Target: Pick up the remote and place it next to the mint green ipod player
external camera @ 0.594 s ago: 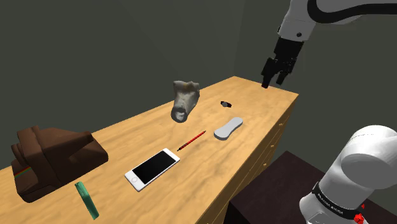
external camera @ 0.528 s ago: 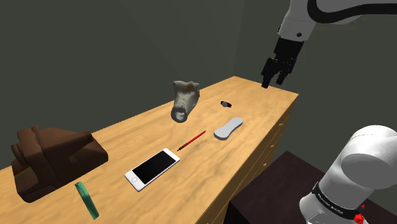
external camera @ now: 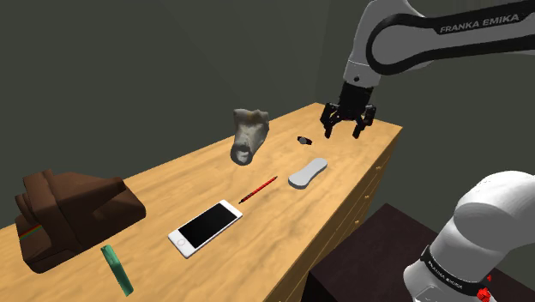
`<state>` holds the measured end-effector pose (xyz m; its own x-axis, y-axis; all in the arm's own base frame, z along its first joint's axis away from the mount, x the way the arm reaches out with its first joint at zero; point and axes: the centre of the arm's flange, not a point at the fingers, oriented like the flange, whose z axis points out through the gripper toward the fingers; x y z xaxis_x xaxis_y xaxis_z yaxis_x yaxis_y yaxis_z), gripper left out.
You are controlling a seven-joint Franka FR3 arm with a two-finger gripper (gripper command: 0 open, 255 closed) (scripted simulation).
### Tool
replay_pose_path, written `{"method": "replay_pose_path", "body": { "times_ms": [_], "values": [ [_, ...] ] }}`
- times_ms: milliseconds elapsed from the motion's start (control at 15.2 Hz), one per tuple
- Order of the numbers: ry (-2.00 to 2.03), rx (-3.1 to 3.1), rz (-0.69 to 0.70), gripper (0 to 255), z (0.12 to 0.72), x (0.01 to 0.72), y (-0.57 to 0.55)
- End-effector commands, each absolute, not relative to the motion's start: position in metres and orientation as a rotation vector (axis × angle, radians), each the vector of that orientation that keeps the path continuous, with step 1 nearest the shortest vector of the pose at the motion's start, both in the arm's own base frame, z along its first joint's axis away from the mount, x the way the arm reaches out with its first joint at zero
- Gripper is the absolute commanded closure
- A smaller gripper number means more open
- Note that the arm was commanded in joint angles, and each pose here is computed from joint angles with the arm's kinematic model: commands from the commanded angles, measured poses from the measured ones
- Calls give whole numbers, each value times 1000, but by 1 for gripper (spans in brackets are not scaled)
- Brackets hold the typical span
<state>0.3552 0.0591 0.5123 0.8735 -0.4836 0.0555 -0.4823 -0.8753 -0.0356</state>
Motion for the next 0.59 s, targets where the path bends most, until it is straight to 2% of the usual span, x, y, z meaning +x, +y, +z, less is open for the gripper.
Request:
{"method": "replay_pose_path", "body": {
  "times_ms": [0, 528],
  "values": [
    [980, -2961, -86, 0, 492, 372, 62],
    [1688, -2626, -27, 0, 402, 432, 61]
  ]
}}
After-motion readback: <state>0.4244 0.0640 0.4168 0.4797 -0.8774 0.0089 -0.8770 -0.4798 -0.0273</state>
